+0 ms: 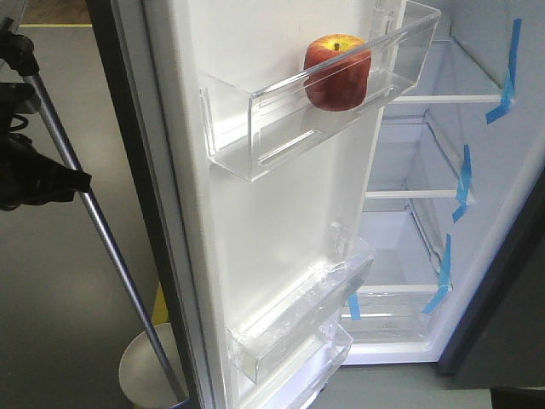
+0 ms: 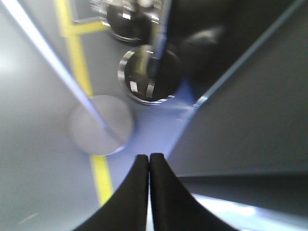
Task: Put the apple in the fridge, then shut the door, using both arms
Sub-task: 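Move the left gripper toward the edge of the fridge door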
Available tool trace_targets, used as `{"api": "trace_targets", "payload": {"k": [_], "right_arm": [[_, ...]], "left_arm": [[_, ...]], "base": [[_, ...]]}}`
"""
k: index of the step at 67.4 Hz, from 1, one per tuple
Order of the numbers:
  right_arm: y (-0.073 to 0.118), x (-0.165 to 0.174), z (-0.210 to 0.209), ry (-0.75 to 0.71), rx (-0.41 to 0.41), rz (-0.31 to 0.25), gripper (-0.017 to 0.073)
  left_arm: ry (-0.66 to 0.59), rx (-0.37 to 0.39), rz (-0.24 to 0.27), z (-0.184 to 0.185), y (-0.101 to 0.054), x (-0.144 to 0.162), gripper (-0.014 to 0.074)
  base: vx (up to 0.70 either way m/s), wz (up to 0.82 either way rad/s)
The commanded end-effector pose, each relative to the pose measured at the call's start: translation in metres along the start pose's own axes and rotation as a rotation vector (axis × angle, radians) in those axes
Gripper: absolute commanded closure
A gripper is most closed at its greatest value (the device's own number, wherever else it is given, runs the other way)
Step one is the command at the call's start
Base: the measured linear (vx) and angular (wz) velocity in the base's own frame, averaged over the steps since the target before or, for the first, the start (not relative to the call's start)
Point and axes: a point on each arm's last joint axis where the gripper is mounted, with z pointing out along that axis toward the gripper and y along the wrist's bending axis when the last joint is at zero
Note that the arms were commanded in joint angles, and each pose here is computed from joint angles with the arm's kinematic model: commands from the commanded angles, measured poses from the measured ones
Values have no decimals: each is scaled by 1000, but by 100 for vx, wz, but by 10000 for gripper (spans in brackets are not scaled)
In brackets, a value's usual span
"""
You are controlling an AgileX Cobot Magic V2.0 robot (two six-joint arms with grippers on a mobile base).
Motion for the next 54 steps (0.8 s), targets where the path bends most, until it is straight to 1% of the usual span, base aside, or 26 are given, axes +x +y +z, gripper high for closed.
{"api": "trace_targets", "payload": {"k": [1,6,14,21,31,43,46,54], "right_arm": [[1,-11,-4,-70,4,13,-31],[1,-11,-4,-70,4,13,-31],[1,-11,-4,-70,4,13,-31],[1,-11,-4,-70,4,13,-31],[1,-11,-4,-70,4,13,-31],[1,-11,-4,-69,4,12,-31],[1,-11,-4,-69,4,12,-31],[1,-11,-4,-69,4,12,-31]], "left_arm": [[-106,66,-8,-8,-7,-27,600],[-113,103,-6,2,-7,-39,600],[-110,169,-24,16,-7,-56,600],[-112,240,-36,23,-12,-66,600],[-154,352,-54,26,-24,-76,600],[-182,453,-26,24,-41,-78,600],[-175,471,-6,24,-45,-77,600],[-150,502,15,25,-56,-75,600]], "base": [[0,0],[0,0],[0,0],[0,0],[0,0],[0,0],[0,0],[0,0]]}}
